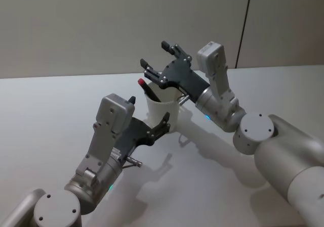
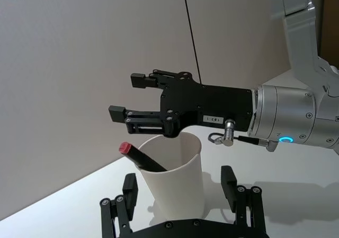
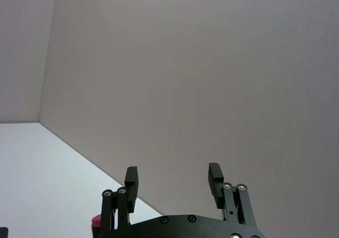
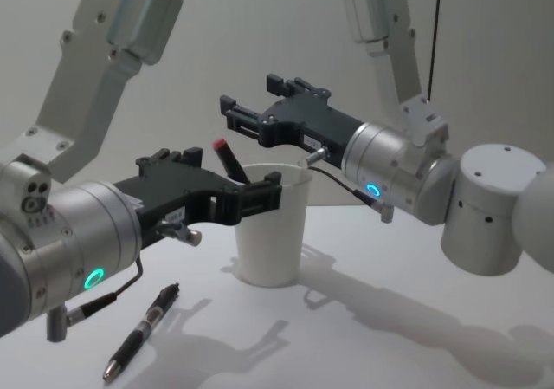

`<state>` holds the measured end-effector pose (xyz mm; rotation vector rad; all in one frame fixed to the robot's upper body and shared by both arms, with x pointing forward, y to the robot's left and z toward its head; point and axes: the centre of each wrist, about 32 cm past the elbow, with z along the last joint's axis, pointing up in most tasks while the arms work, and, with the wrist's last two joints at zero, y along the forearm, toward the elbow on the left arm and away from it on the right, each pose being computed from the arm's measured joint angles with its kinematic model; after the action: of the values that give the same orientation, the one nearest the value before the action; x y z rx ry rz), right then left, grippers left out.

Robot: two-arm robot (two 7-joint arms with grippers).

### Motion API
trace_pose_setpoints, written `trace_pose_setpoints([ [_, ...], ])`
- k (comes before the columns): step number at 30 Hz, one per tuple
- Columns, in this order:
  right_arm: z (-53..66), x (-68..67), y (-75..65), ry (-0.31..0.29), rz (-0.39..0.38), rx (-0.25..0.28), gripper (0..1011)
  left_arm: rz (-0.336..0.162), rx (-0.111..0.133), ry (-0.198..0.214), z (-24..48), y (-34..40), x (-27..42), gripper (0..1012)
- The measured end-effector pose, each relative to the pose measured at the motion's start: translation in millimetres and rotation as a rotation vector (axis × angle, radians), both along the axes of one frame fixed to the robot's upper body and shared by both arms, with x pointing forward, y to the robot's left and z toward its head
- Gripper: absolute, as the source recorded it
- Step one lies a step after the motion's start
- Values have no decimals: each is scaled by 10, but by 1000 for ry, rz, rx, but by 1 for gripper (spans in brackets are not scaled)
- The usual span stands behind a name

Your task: Place the pen into the pen holder.

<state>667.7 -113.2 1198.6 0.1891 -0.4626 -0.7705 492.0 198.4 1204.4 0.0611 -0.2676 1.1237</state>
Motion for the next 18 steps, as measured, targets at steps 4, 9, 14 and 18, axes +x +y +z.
trace_pose_setpoints([
  [4,2,1,1,-3,2,1,904,0,0,0,0,0,0,1004],
  [9,5,0,1,-8,3,3,1001,0,0,0,0,0,0,1004],
  [14,6,-10,-6,-14,3,7,1001,0,0,0,0,0,0,1004],
  [18,12,-46,-25,-22,-7,19,1002,0,0,0,0,0,0,1004],
])
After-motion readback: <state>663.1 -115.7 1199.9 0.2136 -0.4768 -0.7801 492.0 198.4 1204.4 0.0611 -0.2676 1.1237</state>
